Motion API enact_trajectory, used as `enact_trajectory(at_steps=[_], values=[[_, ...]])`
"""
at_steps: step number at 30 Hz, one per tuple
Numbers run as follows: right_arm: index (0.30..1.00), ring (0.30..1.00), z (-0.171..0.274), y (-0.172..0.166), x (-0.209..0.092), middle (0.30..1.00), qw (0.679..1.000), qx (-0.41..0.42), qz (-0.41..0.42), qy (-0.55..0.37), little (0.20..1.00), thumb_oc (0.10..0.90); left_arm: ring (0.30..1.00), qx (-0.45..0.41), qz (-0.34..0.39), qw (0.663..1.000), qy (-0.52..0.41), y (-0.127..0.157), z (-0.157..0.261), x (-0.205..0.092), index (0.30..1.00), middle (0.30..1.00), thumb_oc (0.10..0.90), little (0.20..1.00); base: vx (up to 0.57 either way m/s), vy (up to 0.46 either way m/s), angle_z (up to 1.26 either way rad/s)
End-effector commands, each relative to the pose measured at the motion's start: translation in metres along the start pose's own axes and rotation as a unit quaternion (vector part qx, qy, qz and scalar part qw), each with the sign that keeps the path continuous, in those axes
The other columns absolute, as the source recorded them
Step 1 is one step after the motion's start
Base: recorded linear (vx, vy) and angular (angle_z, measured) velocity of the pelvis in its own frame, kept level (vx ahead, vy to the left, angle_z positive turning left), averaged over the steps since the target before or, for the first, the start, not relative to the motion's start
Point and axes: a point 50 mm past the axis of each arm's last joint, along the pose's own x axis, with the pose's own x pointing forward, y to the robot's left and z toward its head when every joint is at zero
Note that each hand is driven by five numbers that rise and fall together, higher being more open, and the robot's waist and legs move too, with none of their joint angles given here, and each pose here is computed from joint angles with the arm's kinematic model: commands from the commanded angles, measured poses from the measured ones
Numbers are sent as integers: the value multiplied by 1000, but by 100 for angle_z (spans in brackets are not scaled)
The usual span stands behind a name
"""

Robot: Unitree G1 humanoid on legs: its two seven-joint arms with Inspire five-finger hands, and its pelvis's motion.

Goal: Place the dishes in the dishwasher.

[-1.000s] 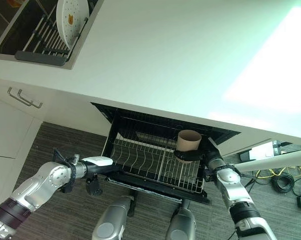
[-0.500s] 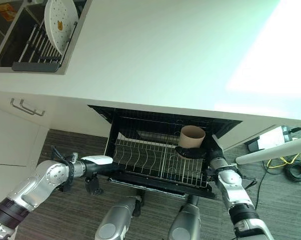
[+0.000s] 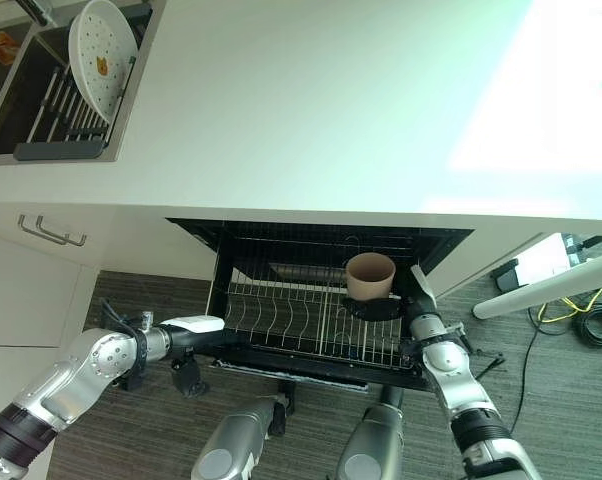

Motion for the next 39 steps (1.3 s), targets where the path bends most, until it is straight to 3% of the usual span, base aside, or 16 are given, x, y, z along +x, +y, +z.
enact_trajectory(at_steps=[1,5,10,28,39], values=[[300,300,20,4,-4,300,992,-84,0,-92,300,400,900,1,38,999,-29,2,9,-6,900,900,800,900,-44,56,-1],[300,300,41,-1,-8,300,977,-128,-27,-170,300,400,900,-7,41,999,-26,-7,5,0,900,900,800,900,-18,26,-2],[300,300,44,-2,-9,300,975,-129,-32,-179,300,400,900,-11,42,999,-23,-15,4,7,900,900,800,900,4,6,-1],[300,300,74,30,-19,300,949,-94,95,-287,300,400,900,-26,45,999,-12,-34,0,26,900,900,800,900,16,13,-3],[300,300,63,26,-14,300,965,-81,54,-242,300,400,900,-27,41,999,-18,-42,5,35,900,900,800,900,40,26,-1]])
